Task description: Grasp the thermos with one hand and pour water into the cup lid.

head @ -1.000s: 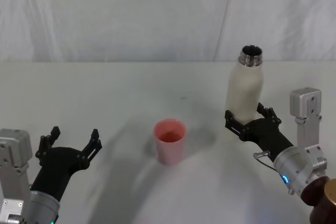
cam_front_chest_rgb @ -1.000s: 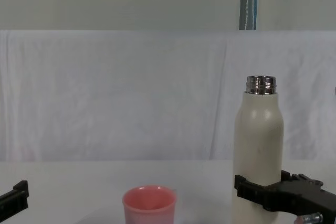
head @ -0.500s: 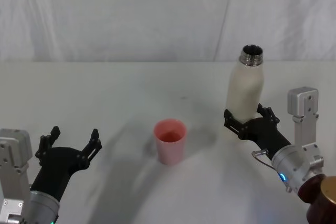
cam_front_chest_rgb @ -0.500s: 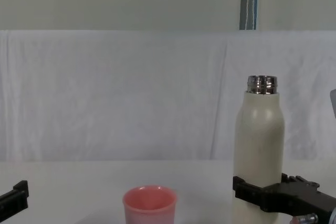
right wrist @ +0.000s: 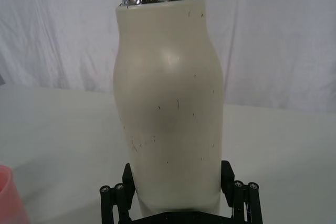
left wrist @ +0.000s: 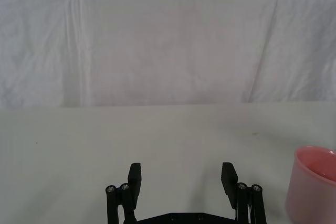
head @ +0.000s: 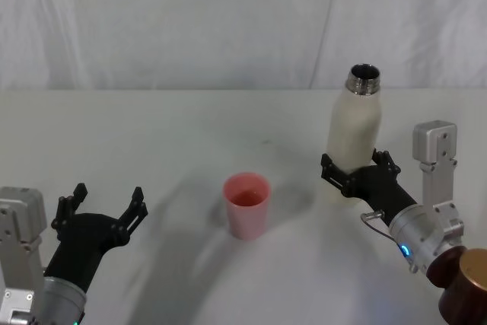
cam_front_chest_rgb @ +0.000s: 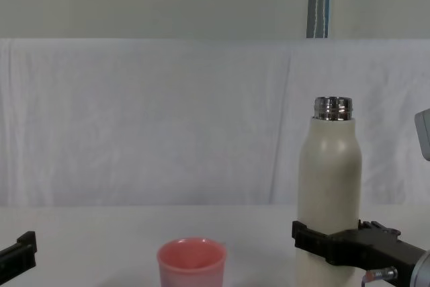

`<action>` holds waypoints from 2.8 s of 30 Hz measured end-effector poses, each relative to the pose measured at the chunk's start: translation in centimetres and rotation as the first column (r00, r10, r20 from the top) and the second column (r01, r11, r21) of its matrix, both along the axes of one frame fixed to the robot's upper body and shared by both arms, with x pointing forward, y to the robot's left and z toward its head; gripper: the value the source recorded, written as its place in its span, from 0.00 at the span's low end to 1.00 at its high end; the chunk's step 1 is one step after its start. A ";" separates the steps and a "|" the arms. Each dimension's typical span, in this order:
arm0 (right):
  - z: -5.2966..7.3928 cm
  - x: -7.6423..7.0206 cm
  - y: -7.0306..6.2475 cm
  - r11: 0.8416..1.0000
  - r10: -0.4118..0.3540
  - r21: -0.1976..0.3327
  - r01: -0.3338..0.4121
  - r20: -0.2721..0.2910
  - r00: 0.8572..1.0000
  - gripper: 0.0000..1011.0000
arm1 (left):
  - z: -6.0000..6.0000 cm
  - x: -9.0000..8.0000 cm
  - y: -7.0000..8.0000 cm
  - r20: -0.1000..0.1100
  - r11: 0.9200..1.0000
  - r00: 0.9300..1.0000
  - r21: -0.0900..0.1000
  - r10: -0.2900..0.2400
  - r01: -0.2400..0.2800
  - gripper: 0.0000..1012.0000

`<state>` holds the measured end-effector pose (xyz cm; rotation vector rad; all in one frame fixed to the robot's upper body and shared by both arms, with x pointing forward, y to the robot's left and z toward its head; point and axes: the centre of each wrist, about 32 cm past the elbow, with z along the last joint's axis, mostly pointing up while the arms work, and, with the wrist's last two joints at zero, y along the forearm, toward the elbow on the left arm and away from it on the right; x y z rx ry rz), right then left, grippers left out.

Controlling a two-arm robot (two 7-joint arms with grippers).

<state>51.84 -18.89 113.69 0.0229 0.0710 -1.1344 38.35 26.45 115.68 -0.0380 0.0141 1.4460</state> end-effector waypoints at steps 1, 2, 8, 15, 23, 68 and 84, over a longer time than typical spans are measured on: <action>0.0 0.1 0.1 1.000 0.001 0.001 -0.001 0.001 1.000 0.99 | 0.0 0.0 0.0 0.000 1.000 1.000 0.000 0.000 0.000 0.99; 0.0 0.1 0.1 1.000 0.001 0.001 -0.001 0.001 1.000 0.99 | 0.0 0.0 0.0 0.000 1.000 1.000 0.000 0.000 0.000 0.99; 0.1 0.2 0.2 1.000 0.004 0.002 -0.004 0.002 1.000 0.99 | 0.0 0.0 0.0 0.000 1.000 1.000 0.000 0.000 0.000 0.99; 0.1 0.3 0.3 1.000 0.006 0.002 -0.006 0.002 1.000 0.99 | 0.0 0.0 0.0 0.000 1.000 1.000 0.000 0.000 0.000 0.99; 0.1 0.3 0.3 1.000 0.006 0.002 -0.006 0.002 1.000 0.99 | 0.0 0.0 0.0 0.000 1.000 1.000 0.000 0.000 0.000 0.99; 3.2 -1.2 -0.7 0.999 0.034 -0.036 -0.031 0.082 0.996 0.94 | 0.0 0.0 0.0 0.000 1.000 1.000 0.000 0.000 0.000 0.99; 4.7 -2.6 -1.6 0.998 0.036 -0.052 -0.029 0.135 0.990 0.94 | 0.0 0.0 0.0 0.000 1.000 1.000 0.000 0.000 0.000 0.99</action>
